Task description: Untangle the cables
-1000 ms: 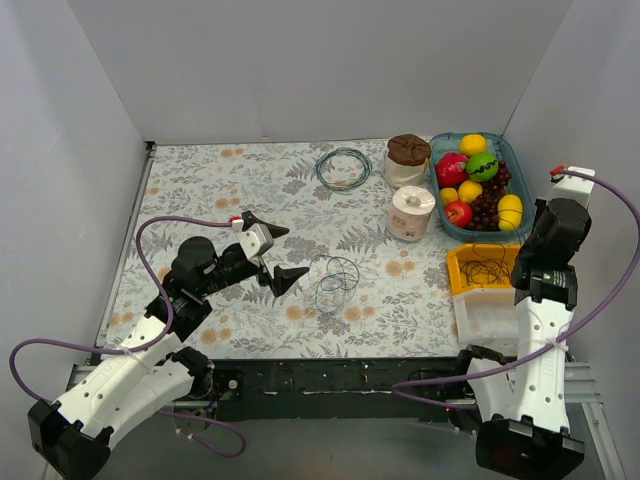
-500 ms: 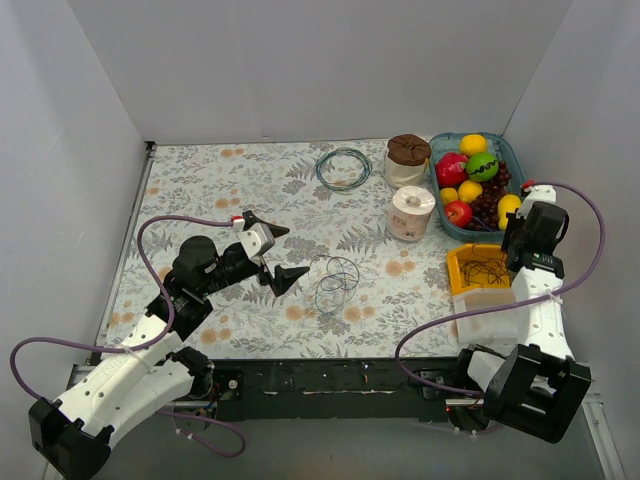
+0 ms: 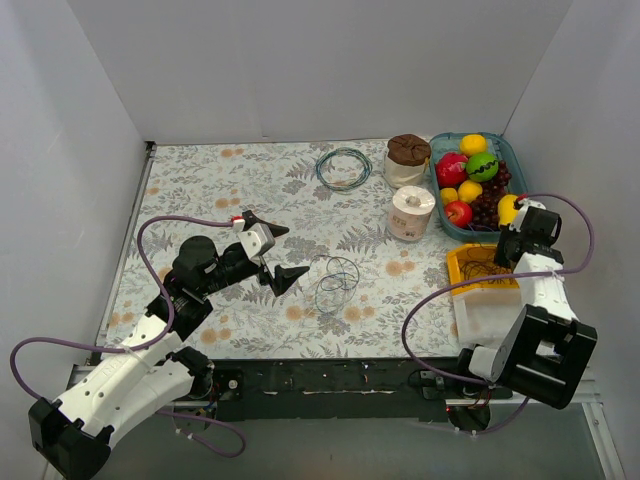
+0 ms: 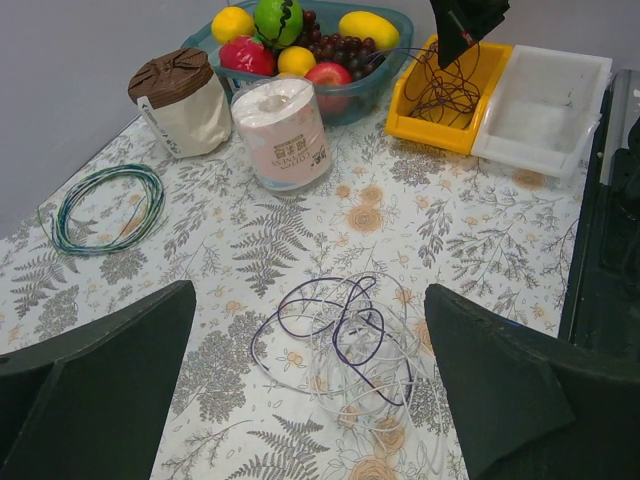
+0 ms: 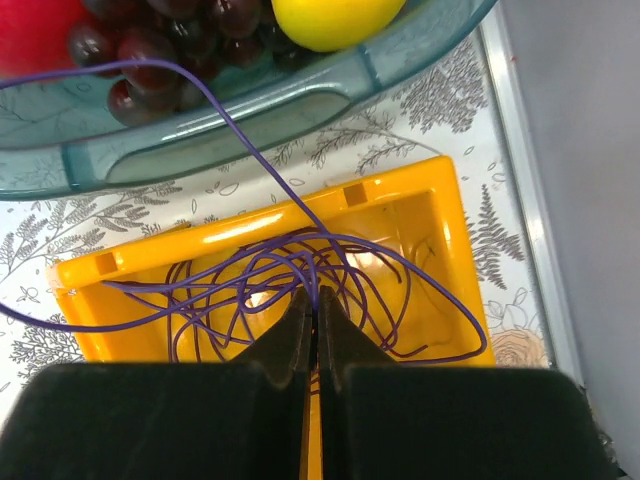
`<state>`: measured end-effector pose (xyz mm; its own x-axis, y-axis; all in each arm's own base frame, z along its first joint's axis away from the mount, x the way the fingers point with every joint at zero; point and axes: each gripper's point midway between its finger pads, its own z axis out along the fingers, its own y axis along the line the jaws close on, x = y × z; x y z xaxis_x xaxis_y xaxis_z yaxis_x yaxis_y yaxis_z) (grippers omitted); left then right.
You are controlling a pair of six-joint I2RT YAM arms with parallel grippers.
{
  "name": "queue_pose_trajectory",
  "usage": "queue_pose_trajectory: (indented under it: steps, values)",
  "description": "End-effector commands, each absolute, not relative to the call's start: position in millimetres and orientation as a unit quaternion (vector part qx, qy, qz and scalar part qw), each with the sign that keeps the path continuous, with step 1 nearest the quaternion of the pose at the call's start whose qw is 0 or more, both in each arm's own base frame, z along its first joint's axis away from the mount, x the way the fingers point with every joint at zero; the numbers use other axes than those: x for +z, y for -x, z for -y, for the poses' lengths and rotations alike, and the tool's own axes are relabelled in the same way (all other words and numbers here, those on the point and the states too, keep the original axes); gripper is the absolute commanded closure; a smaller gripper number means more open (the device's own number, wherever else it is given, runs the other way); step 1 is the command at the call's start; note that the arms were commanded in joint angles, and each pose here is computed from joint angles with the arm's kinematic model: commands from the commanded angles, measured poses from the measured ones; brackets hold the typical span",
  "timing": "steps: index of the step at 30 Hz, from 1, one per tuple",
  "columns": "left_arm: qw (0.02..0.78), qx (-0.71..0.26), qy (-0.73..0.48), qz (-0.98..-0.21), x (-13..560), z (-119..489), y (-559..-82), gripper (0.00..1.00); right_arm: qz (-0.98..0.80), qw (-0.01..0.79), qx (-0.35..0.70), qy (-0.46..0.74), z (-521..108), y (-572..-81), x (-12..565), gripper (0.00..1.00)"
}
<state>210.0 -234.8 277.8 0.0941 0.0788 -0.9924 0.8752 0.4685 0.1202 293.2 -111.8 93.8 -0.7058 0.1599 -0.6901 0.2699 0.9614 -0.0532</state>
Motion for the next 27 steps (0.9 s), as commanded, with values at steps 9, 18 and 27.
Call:
queue_pose_trajectory:
  steps: [9, 18, 27]
  values:
    - [0.646, -0.307, -0.406, -0.569, 301, 231, -211, 0.02, -0.939, 0.307, -0.008, -0.156, 107, -300, 89, 0.88]
    - [0.643, -0.31, -0.41, -0.568, 299, 233, -210, 0.02, -0.925, 0.343, -0.025, -0.162, 110, -300, 138, 0.44]
    - [0.56, -0.36, -0.393, -0.635, 257, 241, -201, 0.03, -0.887, 0.421, -0.074, -0.172, 120, -291, 200, 0.14]
